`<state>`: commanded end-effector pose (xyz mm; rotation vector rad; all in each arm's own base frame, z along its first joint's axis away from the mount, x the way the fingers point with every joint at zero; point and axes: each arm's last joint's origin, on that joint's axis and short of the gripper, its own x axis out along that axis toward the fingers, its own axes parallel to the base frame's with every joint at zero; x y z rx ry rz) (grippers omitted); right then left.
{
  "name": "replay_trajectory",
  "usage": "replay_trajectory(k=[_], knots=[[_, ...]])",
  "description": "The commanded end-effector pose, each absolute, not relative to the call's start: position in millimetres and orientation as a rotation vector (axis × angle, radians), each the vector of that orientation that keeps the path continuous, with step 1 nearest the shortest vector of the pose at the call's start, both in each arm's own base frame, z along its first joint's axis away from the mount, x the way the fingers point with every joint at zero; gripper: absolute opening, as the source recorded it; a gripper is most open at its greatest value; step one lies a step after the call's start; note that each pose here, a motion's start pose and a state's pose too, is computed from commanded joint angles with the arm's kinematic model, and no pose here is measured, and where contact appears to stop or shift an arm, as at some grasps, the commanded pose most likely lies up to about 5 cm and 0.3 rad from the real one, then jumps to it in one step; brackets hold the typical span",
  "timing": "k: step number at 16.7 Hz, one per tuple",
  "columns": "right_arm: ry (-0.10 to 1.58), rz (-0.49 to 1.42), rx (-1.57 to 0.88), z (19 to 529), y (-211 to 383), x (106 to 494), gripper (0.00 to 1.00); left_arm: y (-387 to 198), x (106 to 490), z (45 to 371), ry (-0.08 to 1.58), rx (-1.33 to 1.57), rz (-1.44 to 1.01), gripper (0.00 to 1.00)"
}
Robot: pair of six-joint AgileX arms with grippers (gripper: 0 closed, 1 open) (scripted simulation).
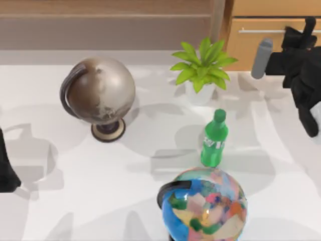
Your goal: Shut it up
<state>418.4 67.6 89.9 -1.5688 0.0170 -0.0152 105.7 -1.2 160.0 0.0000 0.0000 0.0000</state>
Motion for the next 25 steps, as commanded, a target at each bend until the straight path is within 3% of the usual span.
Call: replay_trajectory(k=[8, 21, 25], knots=[[0.015, 0.000, -1.565, 88, 70, 439, 0.00, -1, 106, 160, 0.000, 0.000, 0.000, 1.00], [0.015, 0.000, -1.565, 88, 70, 439, 0.98, -1, 106, 160, 0.000, 0.000, 0.000, 1.00], [0.015, 0.000, -1.565, 88, 70, 439, 1.00, -1, 106, 160, 0.000, 0.000, 0.000, 1.00]])
